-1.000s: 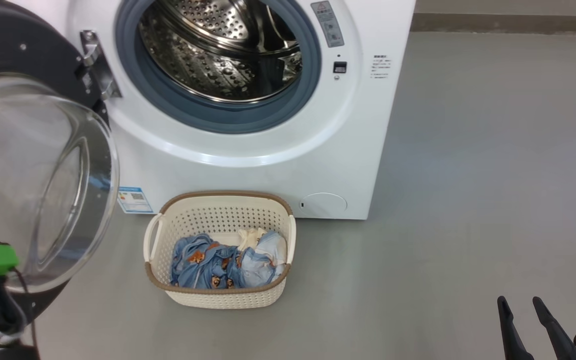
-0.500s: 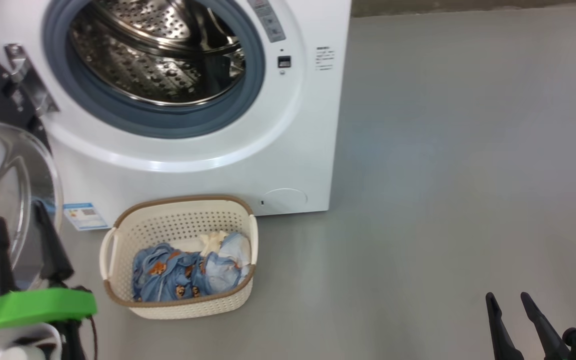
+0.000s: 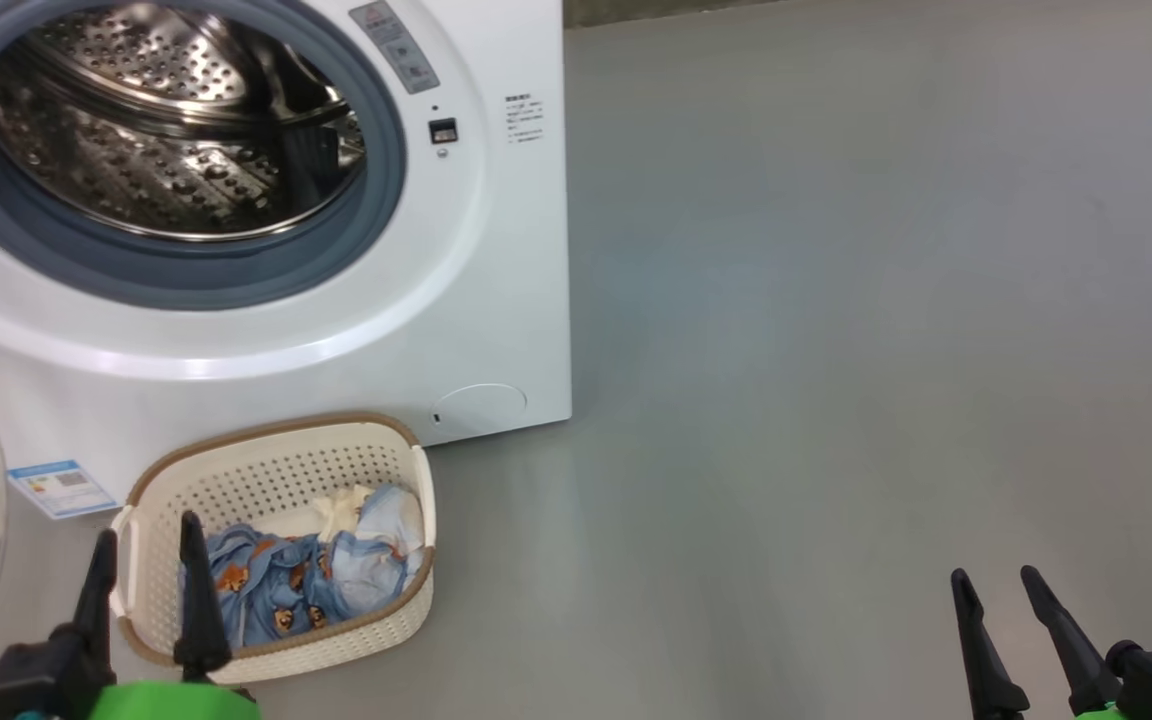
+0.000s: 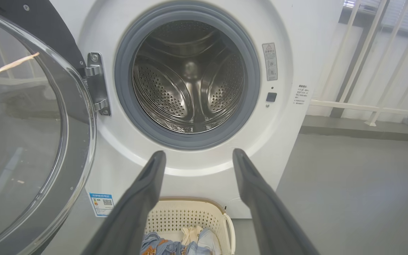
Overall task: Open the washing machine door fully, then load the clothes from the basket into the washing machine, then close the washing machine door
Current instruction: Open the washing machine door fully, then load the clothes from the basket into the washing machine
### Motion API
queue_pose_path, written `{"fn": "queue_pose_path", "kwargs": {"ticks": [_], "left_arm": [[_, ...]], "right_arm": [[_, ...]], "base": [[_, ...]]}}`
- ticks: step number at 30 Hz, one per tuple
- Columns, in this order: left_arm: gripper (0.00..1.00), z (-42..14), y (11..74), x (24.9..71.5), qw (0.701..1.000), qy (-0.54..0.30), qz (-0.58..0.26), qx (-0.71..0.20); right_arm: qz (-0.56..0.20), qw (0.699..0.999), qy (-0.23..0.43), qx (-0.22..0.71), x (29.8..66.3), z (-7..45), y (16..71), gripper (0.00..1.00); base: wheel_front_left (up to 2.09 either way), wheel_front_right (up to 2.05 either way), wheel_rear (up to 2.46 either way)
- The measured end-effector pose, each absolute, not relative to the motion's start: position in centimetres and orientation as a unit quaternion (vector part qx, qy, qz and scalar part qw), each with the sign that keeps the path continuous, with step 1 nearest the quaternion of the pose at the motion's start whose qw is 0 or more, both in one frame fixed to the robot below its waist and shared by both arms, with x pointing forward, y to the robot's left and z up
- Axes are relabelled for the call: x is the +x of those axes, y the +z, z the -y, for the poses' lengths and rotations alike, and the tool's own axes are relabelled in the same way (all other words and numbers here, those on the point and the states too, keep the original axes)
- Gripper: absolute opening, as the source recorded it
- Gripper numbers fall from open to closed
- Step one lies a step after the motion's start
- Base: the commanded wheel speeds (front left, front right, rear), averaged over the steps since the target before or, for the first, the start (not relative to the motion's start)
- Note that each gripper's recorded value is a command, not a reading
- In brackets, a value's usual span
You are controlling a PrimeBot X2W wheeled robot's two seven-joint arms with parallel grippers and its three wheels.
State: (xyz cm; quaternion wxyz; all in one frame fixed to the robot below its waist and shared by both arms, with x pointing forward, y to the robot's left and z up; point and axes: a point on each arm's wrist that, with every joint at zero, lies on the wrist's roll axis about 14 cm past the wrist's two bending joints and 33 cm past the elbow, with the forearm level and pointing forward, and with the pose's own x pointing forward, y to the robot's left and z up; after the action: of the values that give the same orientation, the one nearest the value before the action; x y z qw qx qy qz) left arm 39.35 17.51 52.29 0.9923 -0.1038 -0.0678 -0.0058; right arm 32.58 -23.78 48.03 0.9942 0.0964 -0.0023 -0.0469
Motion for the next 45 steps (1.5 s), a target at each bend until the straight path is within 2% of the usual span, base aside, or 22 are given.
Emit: {"fn": "queue_pose_path", "kwargs": {"ticks": [15, 25, 45], "left_arm": [[1.00, -16.3, 48.7, 36.1, 0.996, -0.032, 0.010, -0.081], [1.00, -17.4, 49.1, 34.6, 0.995, -0.005, 0.016, -0.096], [1.00, -19.4, 49.5, 32.6, 0.994, 0.027, 0.026, -0.100]], "right_arm": [[0.018, 0.996, -0.039, 0.084, 31.9, 23.4, 49.1, 1.00], [0.020, 0.998, -0.016, 0.050, 32.0, 22.8, 49.5, 1.00], [0.027, 0.998, 0.006, 0.050, 32.2, 21.5, 49.9, 1.00]], "base": [[0.00, 0.00, 0.00], [0.00, 0.00, 0.00], [0.00, 0.00, 0.00]]}}
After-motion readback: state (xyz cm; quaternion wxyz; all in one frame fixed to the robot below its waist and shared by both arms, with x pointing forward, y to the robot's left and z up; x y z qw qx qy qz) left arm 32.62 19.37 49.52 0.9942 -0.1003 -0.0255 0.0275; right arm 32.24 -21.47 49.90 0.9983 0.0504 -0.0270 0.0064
